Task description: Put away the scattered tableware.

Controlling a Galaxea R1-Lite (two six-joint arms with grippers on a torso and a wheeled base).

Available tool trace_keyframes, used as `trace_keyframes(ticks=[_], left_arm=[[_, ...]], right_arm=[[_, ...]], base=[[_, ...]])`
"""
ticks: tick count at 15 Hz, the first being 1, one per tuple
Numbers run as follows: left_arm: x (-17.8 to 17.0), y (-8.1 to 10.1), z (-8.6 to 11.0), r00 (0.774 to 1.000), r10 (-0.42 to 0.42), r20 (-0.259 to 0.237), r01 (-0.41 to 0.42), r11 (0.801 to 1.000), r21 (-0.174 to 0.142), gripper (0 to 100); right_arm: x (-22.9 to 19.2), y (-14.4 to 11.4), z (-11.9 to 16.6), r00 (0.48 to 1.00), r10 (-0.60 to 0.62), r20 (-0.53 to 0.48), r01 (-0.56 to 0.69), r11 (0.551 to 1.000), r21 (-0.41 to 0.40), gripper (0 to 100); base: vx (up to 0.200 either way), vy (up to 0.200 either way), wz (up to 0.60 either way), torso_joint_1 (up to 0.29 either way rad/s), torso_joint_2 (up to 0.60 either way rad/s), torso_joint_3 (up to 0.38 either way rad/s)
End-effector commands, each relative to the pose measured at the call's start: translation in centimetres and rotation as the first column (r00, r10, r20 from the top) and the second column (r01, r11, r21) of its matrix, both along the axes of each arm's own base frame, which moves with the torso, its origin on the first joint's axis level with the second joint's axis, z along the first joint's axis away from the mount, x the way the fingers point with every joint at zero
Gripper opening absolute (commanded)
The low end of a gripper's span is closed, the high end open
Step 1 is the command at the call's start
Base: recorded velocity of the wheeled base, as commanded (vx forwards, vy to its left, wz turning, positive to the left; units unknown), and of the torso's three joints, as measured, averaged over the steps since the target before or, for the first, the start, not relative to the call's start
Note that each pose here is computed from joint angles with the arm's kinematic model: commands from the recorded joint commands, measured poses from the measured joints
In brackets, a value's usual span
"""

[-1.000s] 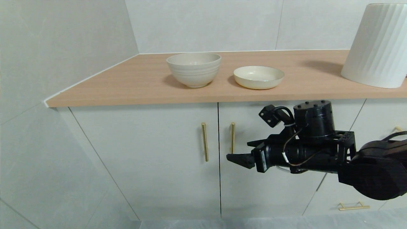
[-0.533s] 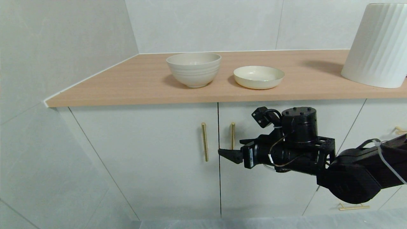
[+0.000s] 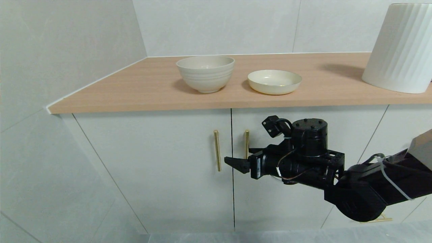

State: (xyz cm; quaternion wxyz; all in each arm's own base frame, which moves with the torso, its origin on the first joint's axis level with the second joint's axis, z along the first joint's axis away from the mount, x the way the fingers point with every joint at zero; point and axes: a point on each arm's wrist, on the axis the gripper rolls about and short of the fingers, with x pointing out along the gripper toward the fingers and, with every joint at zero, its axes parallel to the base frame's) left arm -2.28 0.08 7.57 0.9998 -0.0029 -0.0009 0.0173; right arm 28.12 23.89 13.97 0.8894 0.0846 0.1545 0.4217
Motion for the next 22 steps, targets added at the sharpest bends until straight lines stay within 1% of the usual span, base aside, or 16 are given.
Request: trace_keyframes(ticks=[1, 2, 3, 4, 10, 13, 20, 22], left_arm=[[0.0, 0.0, 0.0, 1.000, 0.001, 0.000, -0.001, 1.000, 0.000, 100], [0.0, 0.0, 0.0, 1.000, 0.001, 0.000, -0.001, 1.000, 0.000, 100], [0.0, 0.0, 0.0, 1.000, 0.001, 0.000, -0.001, 1.000, 0.000, 100], [0.0, 0.0, 0.0, 1.000, 0.001, 0.000, -0.001, 1.000, 0.000, 100], [0.0, 0.0, 0.0, 1.000, 0.001, 0.000, -0.001, 1.000, 0.000, 100], [0.0, 0.0, 0.0, 1.000, 0.001, 0.000, -0.001, 1.000, 0.000, 100], [0.0, 0.0, 0.0, 1.000, 0.001, 0.000, -0.001, 1.000, 0.000, 100], [0.0, 0.0, 0.0, 1.000, 0.001, 0.000, -0.001, 1.000, 0.000, 100]], right_arm=[[0.1, 0.5, -0.8, 1.000, 0.012, -0.010, -0.012, 1.000, -0.002, 100], [0.1, 0.5, -0.8, 1.000, 0.012, -0.010, -0.012, 1.000, -0.002, 100], [0.0, 0.5, -0.5, 0.999, 0.006, -0.036, -0.005, 0.999, 0.033, 100], [-0.1, 0.4, -0.3, 0.999, 0.004, -0.046, -0.002, 0.999, 0.050, 100], [-1.2, 0.1, 0.7, 0.999, 0.022, -0.036, -0.020, 0.998, 0.066, 100], [-1.8, 0.3, 1.3, 0.997, 0.045, -0.055, -0.040, 0.994, 0.098, 100], [-2.9, 0.5, 1.6, 0.996, 0.069, -0.056, -0.063, 0.993, 0.101, 100], [-4.7, -0.1, 1.9, 0.993, 0.095, -0.066, -0.088, 0.992, 0.096, 100]], base=[[0.000, 0.000, 0.00, 0.000, 0.00, 0.000], [0.000, 0.000, 0.00, 0.000, 0.00, 0.000], [0.000, 0.000, 0.00, 0.000, 0.00, 0.000], [0.000, 0.000, 0.00, 0.000, 0.00, 0.000], [0.000, 0.000, 0.00, 0.000, 0.00, 0.000], [0.000, 0.000, 0.00, 0.000, 0.00, 0.000], [0.000, 0.000, 0.00, 0.000, 0.00, 0.000], [0.000, 0.000, 0.00, 0.000, 0.00, 0.000]])
